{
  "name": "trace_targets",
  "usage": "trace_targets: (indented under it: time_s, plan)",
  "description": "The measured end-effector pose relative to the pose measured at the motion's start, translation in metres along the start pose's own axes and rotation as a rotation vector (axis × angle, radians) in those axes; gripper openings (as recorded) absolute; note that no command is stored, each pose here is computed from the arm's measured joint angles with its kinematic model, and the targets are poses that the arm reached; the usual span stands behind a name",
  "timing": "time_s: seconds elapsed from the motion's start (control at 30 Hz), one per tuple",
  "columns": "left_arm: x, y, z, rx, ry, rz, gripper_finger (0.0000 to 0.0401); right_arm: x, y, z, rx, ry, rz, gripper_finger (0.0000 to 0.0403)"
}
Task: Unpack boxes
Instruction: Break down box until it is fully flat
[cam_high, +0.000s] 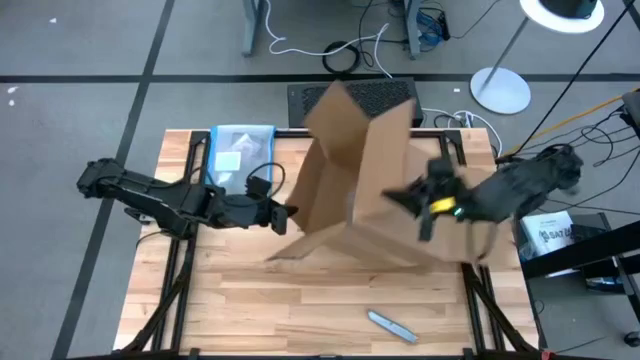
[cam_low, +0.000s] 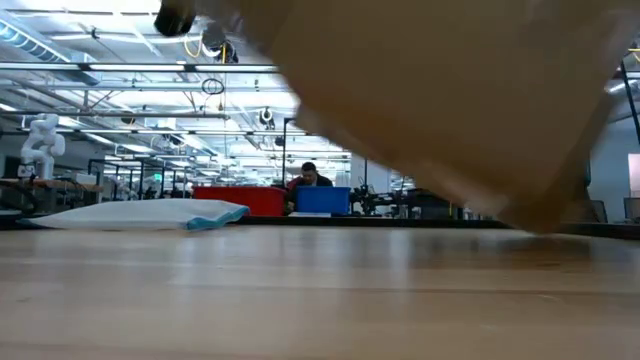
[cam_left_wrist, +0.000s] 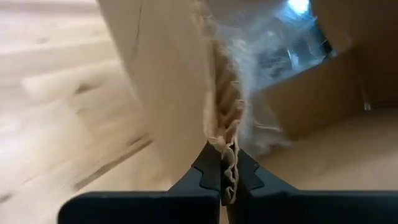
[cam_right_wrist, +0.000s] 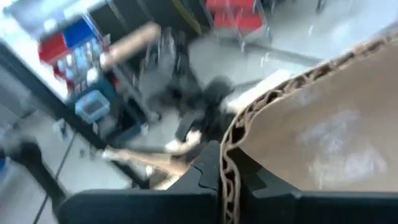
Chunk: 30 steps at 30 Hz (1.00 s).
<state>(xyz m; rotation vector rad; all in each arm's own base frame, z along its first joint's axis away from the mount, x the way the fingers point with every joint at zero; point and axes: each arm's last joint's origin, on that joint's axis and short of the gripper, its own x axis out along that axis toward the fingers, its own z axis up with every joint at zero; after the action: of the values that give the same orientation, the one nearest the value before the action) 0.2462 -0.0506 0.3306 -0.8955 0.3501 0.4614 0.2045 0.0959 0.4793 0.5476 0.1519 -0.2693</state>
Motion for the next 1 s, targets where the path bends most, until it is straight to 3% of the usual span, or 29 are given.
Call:
trace_targets:
  time_s: [0.13,0.3,0.47,0.6,0.73,0.83,1.0]
  plan:
    - [0.003,0.007,-0.005,0.024,0.109,0.04,0.0029,0.026,0.0,-0.023,0.008,0.125,-0.061,0.0001]
    - [0.003,0.008,-0.008,0.031,0.183,0.032,0.012,0.053,-0.001,-0.028,0.039,0.186,-0.052,0.0001]
    - [-0.005,0.013,-0.01,0.023,0.305,0.036,0.0207,0.061,-0.006,-0.031,0.031,0.258,-0.033,0.0001]
    - [-0.019,0.01,-0.007,0.047,0.363,-0.04,0.0243,0.062,-0.008,-0.03,0.028,0.282,-0.022,0.0001]
    - [-0.047,-0.001,0.008,0.074,0.309,-0.155,0.0248,0.064,-0.01,-0.03,0.024,0.313,-0.005,0.0001]
    - [-0.072,-0.014,0.028,0.117,0.179,-0.254,0.0249,0.069,-0.013,-0.034,0.022,0.372,-0.008,0.0001]
    - [-0.098,-0.027,0.053,0.229,0.028,-0.312,0.0249,0.09,-0.017,-0.045,-0.009,0.459,-0.022,0.0001]
